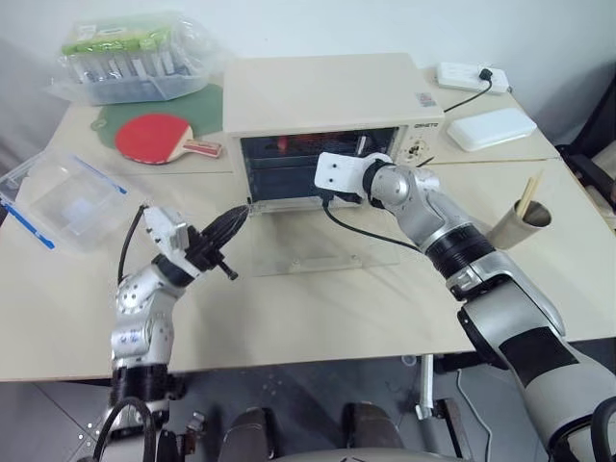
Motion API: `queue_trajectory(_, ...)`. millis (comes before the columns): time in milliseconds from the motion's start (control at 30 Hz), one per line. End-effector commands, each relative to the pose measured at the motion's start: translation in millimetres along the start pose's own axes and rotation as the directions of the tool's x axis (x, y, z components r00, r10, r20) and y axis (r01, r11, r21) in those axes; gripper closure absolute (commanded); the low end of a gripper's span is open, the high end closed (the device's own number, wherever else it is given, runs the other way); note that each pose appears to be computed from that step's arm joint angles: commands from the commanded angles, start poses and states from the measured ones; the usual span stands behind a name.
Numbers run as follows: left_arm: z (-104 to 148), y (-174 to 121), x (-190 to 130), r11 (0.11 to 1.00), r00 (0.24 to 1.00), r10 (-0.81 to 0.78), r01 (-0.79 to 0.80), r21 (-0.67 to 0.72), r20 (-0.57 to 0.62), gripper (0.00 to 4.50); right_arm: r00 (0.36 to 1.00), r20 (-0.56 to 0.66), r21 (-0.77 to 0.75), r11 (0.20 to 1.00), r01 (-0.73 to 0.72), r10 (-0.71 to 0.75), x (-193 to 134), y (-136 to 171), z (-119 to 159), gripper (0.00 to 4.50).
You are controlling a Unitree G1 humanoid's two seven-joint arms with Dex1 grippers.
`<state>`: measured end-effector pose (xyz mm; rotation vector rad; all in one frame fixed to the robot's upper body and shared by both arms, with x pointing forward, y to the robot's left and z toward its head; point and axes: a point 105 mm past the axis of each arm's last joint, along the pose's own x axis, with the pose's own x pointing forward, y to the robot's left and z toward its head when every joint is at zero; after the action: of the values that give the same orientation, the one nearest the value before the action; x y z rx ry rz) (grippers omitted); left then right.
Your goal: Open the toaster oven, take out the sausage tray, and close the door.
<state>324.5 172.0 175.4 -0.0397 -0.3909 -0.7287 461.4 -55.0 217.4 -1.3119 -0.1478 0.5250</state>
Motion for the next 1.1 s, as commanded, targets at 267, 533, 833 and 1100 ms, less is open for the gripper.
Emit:
queue_trajectory(267,25,0,-25,0.997,0.997,0.077,-0.077,-0.019,0.009,3.33,0.997,-0.020,-0.063,0.995,0.072,-0.073,9,-18,7,1.27)
queue_trajectory(533,29,-3,-26,0.996,0.998,0.058,-0.057,-0.063,0.017,0.99,0.996,0.015,-0.101,0.991,0.090,-0.089,8,-14,17,3.95)
queue_trajectory(833,28,1,-20,0.996,0.998,0.065,-0.065,-0.055,0.011,0.02,0.997,0.054,-0.088,0.994,0.068,-0.063,3,1,26,4.50)
queue_trajectory(1100,25,1,-15,0.996,0.998,0.064,-0.063,-0.058,0.003,0.00,0.994,0.103,-0.123,0.992,-0.012,0.024,-1,24,34,3.84)
